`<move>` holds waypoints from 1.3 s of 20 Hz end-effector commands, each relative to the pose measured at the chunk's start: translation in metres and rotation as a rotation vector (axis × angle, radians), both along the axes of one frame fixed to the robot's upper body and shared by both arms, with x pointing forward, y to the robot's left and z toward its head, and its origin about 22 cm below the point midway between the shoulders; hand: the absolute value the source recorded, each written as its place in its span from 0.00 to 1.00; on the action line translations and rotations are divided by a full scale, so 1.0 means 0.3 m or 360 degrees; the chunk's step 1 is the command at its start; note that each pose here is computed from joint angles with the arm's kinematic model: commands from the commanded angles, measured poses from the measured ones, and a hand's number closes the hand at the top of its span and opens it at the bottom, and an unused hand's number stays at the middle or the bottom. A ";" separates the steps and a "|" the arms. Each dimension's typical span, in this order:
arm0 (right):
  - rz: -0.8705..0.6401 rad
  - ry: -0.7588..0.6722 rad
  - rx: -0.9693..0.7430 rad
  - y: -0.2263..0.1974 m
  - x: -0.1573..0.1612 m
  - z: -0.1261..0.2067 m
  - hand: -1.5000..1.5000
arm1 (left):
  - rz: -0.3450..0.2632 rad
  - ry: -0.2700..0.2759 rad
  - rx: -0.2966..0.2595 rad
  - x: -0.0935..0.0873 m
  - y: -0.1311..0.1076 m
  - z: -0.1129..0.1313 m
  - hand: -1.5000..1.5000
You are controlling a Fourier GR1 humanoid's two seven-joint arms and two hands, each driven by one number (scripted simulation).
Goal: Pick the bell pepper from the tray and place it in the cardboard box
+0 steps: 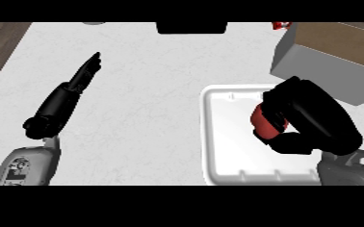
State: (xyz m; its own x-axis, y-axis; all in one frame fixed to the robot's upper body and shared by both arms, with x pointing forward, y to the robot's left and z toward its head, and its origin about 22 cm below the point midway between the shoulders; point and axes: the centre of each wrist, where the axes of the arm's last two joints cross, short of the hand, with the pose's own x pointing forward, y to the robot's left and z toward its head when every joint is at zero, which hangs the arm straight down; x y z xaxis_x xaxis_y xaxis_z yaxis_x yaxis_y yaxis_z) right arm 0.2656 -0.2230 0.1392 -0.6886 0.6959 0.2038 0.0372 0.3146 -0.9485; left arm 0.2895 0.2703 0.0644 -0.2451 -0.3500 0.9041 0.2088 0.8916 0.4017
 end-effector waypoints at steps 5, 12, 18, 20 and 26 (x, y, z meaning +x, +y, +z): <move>-0.0541 0.0023 0.0420 -0.149 0.107 0.155 1.00 | -0.0016 -0.0006 -0.0004 0.018 -0.045 0.023 0.50; -0.0763 0.0055 0.0513 -0.311 0.295 0.251 1.00 | -0.0030 -0.0020 -0.0023 0.036 -0.038 0.017 0.50; -0.0877 0.0121 0.0146 -0.480 0.371 0.237 1.00 | -0.0057 -0.0025 0.0016 0.026 0.001 -0.040 0.50; -0.0903 0.0263 0.0048 -0.502 0.404 0.205 1.00 | -0.0068 -0.0014 -0.0002 0.072 -0.081 0.046 0.50; -0.0902 0.0590 -0.0161 -0.658 0.411 0.131 1.00 | -0.0069 -0.0044 -0.0007 0.053 -0.053 0.051 0.50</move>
State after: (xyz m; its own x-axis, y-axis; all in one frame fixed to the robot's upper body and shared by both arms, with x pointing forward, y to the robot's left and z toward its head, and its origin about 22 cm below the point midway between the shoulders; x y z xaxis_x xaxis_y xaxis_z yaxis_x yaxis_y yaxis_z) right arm 0.3909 -0.3878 0.1950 -0.1403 0.9470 0.2890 -0.0583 0.2835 -0.9572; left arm 0.3004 0.2524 0.0700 -0.2719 -0.3347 0.9023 0.2414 0.8839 0.4006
